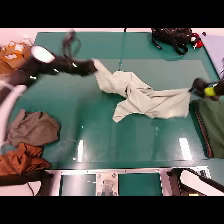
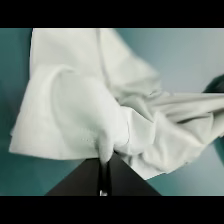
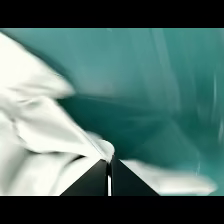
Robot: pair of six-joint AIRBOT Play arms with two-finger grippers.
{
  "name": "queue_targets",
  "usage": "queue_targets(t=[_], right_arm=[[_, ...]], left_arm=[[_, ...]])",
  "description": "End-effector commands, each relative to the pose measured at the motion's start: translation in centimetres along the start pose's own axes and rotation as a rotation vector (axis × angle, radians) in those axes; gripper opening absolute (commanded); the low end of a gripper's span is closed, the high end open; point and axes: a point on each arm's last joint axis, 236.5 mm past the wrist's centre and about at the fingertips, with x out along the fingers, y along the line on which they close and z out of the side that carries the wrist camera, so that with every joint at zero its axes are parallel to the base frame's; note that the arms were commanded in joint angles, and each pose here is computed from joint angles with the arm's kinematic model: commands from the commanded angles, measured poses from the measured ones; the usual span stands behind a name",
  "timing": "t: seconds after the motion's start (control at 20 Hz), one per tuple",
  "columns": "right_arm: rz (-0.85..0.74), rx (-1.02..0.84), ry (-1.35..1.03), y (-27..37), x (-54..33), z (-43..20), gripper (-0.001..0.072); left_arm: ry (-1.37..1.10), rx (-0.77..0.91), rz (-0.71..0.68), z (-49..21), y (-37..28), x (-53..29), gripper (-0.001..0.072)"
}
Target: Fold the shirts.
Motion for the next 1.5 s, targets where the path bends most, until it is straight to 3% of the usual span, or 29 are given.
queue_targets(t=[0.0, 0.3, 0.5, 0.65, 0.85, 1.05, 1.3, 1.35, 1.4, 1.45], right_arm=[[0.098, -0.122, -0.26, 6.7, -11.3, 3.9, 0.001], [0.167, -0.271, -0.695, 14.3, -29.8, 3.2, 0.0011], [0.194, -0.281, -0.773, 15.8, -33.8, 1.1, 0.0011], [0.267, -0.245, -0.623, 16.0, -29.5, 0.2, 0.0011], [0.352, -0.099, -0.345, 13.1, -16.6, -0.7, 0.0011], [0.313, 0.036, -0.14, 8.6, -0.9, -2.7, 0.0011], [0.228, 0.022, 0.119, 7.2, 14.6, -7.2, 0.0013], [0.219, 0.032, 0.158, 6.8, 16.2, -7.6, 0.0083], [0.213, 0.032, 0.183, 6.4, 16.7, -7.7, 0.0226], [0.209, 0.026, 0.201, 5.8, 16.3, -7.3, 0.0262]], left_arm=[[-0.274, 0.174, 0.012, 6.6, -7.5, -12.9, 0.0026], [-0.723, 0.55, 0.2, 10.4, -19.4, -35.0, 0.0026], [-0.785, 0.615, 0.459, 10.7, -18.1, -41.5, 0.0026], [-0.613, 0.575, 0.552, 9.7, -13.3, -37.9, 0.0026], [-0.317, 0.463, 0.555, 6.7, -4.6, -27.2, 0.0026], [-0.013, 0.29, 0.485, -0.5, 3.9, -15.6, 0.0026], [0.263, 0.078, 0.307, -11.5, 8.9, -5.3, 0.0027], [0.302, 0.041, 0.301, -13.0, 9.7, -4.2, 0.0027], [0.338, 0.021, 0.301, -14.1, 10.5, -3.6, 0.0027], [0.372, 0.005, 0.3, -15.1, 11.0, -3.1, 0.0027]])
